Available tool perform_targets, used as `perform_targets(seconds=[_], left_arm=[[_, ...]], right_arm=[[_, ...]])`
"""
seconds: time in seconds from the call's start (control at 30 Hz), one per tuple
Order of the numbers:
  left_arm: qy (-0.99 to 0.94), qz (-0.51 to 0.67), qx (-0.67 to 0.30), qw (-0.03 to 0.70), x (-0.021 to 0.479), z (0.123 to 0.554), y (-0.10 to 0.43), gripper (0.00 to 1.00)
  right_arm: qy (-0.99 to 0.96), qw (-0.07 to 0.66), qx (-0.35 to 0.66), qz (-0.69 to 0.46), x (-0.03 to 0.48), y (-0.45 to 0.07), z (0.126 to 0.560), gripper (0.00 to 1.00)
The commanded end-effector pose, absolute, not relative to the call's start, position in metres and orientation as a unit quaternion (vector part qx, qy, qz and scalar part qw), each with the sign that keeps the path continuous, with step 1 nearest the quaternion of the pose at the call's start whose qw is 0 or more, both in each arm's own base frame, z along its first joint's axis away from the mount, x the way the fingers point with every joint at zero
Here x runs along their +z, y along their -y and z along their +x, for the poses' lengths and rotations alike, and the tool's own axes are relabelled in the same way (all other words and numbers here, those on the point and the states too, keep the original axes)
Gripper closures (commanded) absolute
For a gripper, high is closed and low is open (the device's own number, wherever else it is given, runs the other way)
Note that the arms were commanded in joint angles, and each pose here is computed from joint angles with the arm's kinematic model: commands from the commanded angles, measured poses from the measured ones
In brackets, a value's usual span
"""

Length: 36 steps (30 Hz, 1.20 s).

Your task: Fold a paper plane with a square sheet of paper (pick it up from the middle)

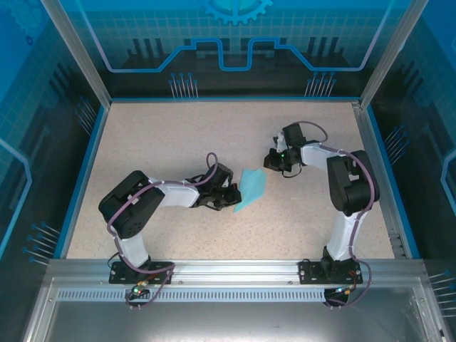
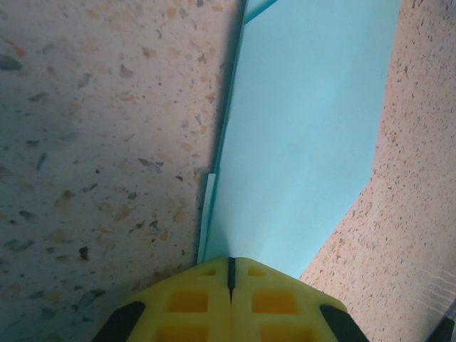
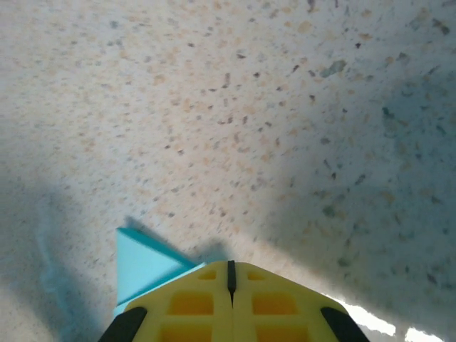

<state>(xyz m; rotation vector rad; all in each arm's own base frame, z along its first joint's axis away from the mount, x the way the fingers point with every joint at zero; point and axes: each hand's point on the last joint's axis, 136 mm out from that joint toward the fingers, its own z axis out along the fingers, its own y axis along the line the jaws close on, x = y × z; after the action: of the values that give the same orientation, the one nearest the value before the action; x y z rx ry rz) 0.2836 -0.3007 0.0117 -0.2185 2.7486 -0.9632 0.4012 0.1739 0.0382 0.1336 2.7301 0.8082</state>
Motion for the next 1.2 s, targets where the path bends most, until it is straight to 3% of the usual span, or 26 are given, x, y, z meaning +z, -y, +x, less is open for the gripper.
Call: perform_targets(seconds=[0.0, 0.43, 0.9, 1.17], left_arm=[[-0.972, -0.084, -0.218, 0.006, -0.048, 0.229, 0.261, 1.00], [-0.973, -0.083, -0.217, 0.004, -0.048, 0.230, 0.263, 1.00], [-0.973, -0.084, -0.213, -0.001, -0.049, 0.228, 0.261, 1.00], [-0.973, -0.082, -0.215, 0.000, -0.048, 0.228, 0.262, 1.00]], right_arm=[[-0.937, 0.175, 0.301, 0.015, 0.071, -0.186, 0.390, 0.96], [-0.933, 0.071, 0.348, -0.048, 0.031, -0.249, 0.339, 0.97], [-0.954, 0.075, 0.289, 0.039, -0.001, -0.188, 0.384, 0.97], [-0.953, 0.116, 0.274, 0.060, 0.023, -0.165, 0.417, 0.97]])
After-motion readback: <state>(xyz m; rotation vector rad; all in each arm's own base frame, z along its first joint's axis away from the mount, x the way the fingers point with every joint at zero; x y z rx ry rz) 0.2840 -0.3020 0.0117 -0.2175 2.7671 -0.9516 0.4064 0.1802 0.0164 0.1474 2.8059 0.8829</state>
